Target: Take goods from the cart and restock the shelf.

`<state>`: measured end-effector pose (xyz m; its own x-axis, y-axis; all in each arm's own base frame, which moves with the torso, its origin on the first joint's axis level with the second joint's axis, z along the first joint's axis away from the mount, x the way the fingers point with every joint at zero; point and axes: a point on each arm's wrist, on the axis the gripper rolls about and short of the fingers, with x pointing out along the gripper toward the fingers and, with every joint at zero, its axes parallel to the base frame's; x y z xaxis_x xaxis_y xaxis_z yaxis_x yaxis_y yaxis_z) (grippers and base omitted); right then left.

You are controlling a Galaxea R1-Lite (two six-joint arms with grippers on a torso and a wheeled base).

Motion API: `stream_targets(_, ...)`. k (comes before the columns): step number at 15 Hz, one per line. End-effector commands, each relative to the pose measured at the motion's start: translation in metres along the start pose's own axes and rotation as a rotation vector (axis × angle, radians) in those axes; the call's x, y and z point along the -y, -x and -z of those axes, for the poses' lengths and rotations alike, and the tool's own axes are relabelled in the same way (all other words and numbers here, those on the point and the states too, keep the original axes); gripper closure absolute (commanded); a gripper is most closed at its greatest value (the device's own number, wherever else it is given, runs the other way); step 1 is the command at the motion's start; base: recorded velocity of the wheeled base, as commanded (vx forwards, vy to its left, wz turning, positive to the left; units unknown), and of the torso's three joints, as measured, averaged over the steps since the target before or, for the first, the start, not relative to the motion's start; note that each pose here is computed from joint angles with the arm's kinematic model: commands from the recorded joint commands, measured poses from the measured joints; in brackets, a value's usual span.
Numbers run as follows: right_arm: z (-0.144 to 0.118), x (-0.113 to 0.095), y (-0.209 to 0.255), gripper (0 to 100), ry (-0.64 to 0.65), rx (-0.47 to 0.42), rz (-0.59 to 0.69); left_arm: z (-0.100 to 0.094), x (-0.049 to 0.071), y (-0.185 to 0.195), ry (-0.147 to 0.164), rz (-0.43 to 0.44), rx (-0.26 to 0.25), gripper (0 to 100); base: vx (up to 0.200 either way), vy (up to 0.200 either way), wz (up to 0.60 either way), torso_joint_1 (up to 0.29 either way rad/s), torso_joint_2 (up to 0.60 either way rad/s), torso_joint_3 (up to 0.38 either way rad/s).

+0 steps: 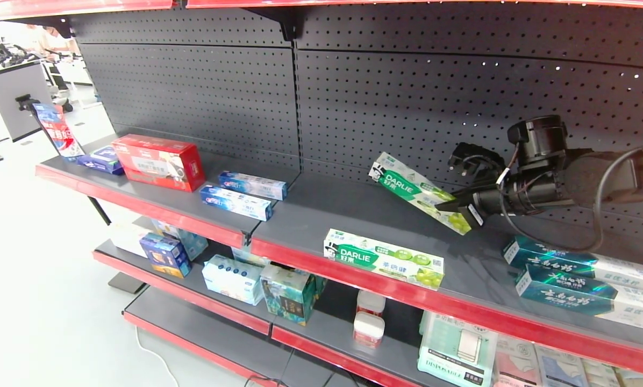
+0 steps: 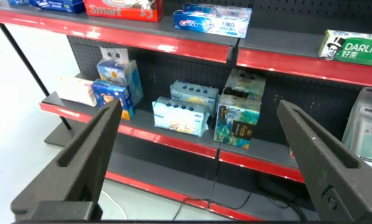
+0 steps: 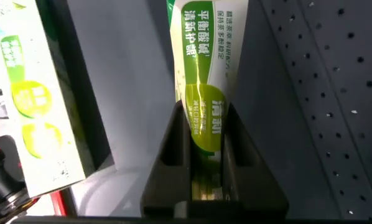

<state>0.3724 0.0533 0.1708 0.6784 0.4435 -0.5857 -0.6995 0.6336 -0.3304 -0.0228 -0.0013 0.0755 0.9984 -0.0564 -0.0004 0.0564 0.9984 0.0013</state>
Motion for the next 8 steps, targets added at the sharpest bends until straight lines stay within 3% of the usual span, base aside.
stream_targets(1, 0.004, 0.001, -0.009, 100, -0.002, -0.015, -0.009, 0.0, 0.0, 0.0, 0.0, 0.0, 0.0, 0, 0.0, 0.0, 0.0, 0.0, 0.0, 0.0)
stream_targets(8, 0.011, -0.009, -0.019, 100, 0.057, -0.049, -0.058, 0.0, 0.0, 0.0, 0.0, 0.0, 0.0, 0, 0.0, 0.0, 0.0, 0.0, 0.0, 0.0)
